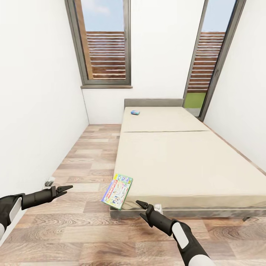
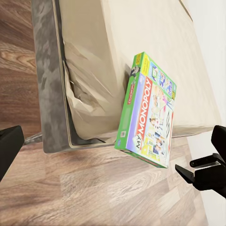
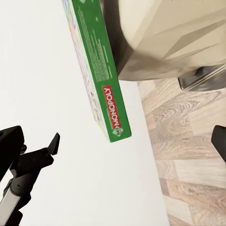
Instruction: Put all the toys in the child's room - the three board games (two on the bed and one on the table), the two jigsaw puzzles on the table, and the tennis ball on the table - inside the toy box on the table in the child's room.
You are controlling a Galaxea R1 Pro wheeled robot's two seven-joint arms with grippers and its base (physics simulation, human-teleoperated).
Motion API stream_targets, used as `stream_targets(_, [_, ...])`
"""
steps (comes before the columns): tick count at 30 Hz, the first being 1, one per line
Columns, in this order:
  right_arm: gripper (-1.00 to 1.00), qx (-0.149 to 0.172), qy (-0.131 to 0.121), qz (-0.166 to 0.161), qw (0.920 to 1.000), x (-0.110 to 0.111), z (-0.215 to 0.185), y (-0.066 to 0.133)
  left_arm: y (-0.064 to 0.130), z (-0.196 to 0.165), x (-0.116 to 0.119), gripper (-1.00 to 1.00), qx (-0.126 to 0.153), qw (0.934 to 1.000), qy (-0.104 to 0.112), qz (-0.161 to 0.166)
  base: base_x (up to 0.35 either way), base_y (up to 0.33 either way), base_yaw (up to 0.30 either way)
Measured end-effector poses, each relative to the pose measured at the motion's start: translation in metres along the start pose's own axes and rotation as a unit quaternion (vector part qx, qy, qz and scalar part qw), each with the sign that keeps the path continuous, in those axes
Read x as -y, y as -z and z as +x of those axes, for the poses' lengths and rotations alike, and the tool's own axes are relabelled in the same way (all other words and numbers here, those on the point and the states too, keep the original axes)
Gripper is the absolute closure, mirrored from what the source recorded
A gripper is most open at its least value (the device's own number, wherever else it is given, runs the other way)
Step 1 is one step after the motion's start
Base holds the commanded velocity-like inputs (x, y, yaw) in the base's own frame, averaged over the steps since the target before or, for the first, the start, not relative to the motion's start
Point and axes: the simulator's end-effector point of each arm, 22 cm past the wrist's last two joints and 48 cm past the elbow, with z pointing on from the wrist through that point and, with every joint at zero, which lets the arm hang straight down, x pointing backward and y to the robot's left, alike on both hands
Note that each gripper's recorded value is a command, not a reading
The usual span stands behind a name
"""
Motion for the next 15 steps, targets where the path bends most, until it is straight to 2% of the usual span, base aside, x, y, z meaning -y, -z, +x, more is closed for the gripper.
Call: stream_targets(15, [-1.00, 0.000, 0.000, 0.000, 1.0000, -0.0002, -0.0001, 0.0000, 0.0000, 0.0002, -0.0002, -1.00, 0.000, 1.0000, 0.000, 0.000, 0.000, 0.000, 0.000])
